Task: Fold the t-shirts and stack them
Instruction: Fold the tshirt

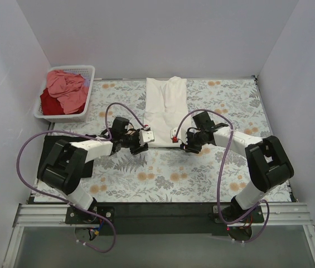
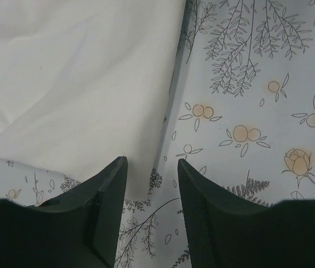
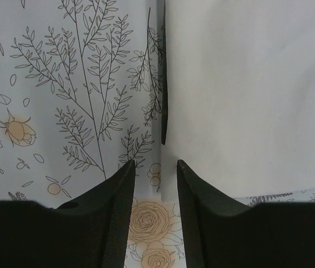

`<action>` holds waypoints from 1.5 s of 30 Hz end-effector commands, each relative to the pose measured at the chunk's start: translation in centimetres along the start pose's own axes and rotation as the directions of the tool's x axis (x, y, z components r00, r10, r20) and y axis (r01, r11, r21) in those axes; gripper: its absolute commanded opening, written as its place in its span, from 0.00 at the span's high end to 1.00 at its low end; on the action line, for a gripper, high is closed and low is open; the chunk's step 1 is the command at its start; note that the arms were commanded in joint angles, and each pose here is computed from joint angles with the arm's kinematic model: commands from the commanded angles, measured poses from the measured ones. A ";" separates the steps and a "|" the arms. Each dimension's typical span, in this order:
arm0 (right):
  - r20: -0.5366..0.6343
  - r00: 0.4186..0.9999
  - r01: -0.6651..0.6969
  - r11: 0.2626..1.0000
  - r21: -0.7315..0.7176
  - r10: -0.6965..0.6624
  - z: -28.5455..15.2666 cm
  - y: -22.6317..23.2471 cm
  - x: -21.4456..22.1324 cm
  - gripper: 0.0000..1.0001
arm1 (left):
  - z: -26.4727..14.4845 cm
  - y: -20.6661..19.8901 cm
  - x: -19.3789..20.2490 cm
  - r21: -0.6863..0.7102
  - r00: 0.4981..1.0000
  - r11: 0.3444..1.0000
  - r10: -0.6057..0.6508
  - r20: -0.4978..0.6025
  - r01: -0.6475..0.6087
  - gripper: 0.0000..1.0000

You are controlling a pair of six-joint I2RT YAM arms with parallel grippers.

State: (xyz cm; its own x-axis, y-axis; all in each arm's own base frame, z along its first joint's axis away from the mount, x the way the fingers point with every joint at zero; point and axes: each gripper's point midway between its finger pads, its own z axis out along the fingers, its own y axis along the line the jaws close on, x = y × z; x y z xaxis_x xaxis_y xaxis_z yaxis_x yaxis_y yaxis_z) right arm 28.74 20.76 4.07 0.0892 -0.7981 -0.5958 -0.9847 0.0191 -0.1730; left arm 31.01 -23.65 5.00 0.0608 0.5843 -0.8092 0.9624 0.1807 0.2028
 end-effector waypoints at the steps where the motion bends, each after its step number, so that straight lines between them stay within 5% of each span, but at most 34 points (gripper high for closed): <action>1: -0.003 0.999 0.045 0.999 0.019 -0.045 0.5 -0.5 0.1 0.57 | 0.7 0.2 0.1 -0.011 0.991 0.991 0.136 0.005 -0.136 0.59; 7: -0.059 0.997 0.057 0.997 0.046 -0.055 1.5 -0.6 1.9 0.57 | 1.7 0.0 2.5 -0.009 0.988 0.990 0.142 -0.054 -0.143 0.59; 12: -0.097 0.995 0.041 0.998 0.039 -0.037 2.1 -0.2 3.3 0.68 | 2.0 0.0 3.3 0.000 0.987 0.990 0.140 -0.078 -0.140 0.65; 18: -0.104 0.994 0.025 0.998 0.057 -0.019 1.9 -0.7 3.2 0.99 | 1.9 0.2 2.9 0.005 0.988 0.991 0.135 -0.076 -0.135 1.00; 28: 0.043 0.997 0.058 0.976 0.208 -0.069 -5.7 -6.4 -4.7 0.99 | -2.1 6.6 -5.0 -0.100 0.997 0.992 0.076 0.026 -0.073 1.00; 34: 0.041 0.996 0.061 0.965 0.256 -0.074 -8.6 -9.2 -5.8 0.99 | -3.9 9.2 -8.4 -0.156 0.990 0.981 0.128 0.054 -0.118 1.00; 40: 0.067 0.996 0.046 0.984 0.174 -0.059 -9.3 -6.0 -6.2 0.99 | -5.3 6.6 -9.2 -0.110 0.988 0.986 0.136 0.066 -0.129 1.00; 45: 0.078 0.997 0.022 0.997 0.070 -0.027 -10.0 0.1 -5.7 0.99 | -6.9 0.2 -9.6 0.044 0.991 0.993 0.108 0.077 -0.112 1.00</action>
State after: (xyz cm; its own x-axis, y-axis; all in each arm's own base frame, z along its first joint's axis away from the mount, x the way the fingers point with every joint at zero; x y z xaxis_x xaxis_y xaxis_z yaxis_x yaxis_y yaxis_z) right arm 31.22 19.58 14.58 0.1435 -0.7670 -0.6254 -0.9456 0.0801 -0.3152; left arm 33.65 -23.80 14.84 0.1684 0.5660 -0.8070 0.9366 0.1634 0.3100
